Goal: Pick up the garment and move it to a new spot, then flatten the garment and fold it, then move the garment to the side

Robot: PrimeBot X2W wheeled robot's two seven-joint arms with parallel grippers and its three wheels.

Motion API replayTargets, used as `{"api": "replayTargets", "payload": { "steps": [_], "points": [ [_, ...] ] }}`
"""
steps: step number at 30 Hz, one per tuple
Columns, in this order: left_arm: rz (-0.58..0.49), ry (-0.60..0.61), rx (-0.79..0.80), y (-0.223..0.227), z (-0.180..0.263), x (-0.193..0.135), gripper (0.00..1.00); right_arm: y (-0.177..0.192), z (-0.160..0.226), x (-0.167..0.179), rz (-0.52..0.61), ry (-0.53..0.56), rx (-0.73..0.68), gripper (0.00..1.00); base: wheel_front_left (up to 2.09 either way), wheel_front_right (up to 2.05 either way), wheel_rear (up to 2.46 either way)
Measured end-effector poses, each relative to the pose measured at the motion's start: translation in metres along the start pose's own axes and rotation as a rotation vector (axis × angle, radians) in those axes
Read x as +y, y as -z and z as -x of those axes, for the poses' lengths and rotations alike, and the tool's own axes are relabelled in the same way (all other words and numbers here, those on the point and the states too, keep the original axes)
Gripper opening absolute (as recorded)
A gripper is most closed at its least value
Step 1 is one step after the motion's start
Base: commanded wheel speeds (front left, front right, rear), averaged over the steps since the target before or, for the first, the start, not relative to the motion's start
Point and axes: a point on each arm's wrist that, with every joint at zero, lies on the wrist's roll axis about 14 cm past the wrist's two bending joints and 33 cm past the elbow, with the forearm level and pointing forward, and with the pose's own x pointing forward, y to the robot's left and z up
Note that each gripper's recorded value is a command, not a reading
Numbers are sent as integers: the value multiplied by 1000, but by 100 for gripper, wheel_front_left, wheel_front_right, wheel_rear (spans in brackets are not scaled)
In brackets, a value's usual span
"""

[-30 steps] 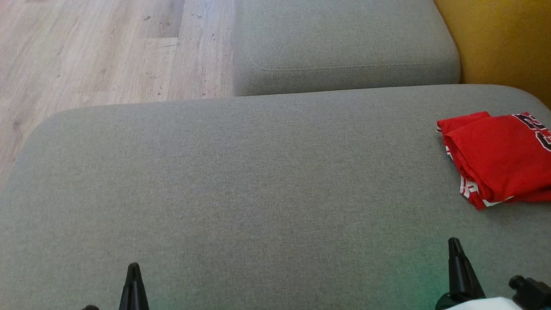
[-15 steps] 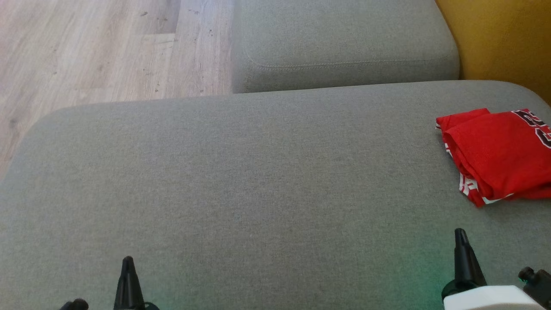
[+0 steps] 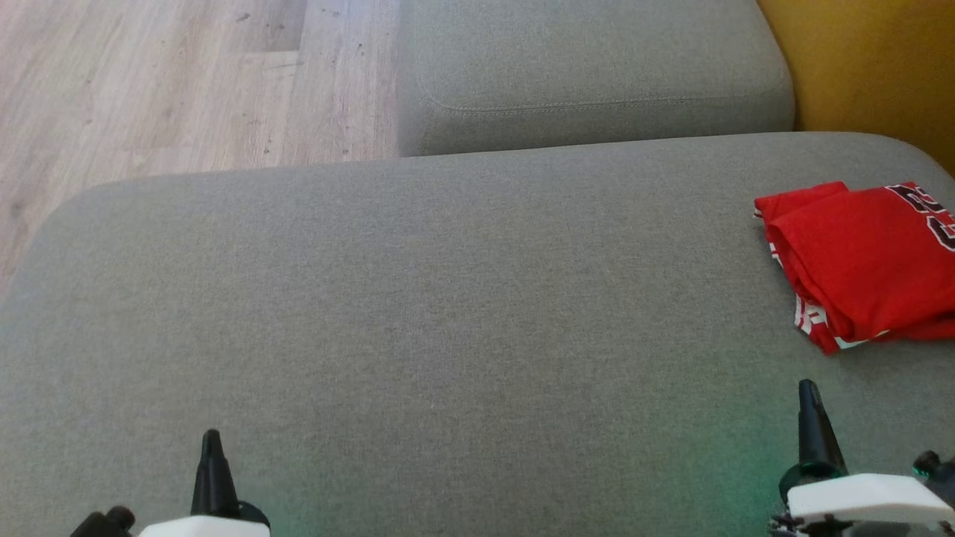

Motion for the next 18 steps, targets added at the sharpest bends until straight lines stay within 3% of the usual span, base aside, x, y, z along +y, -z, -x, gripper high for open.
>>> {"api": "replayTargets", "payload": {
  "steps": [18],
  "points": [
    [218,20,8,-7,-15,-6,0,-11,-12,-3,-217,16,-16,0,0,0,0]
  ]
}}
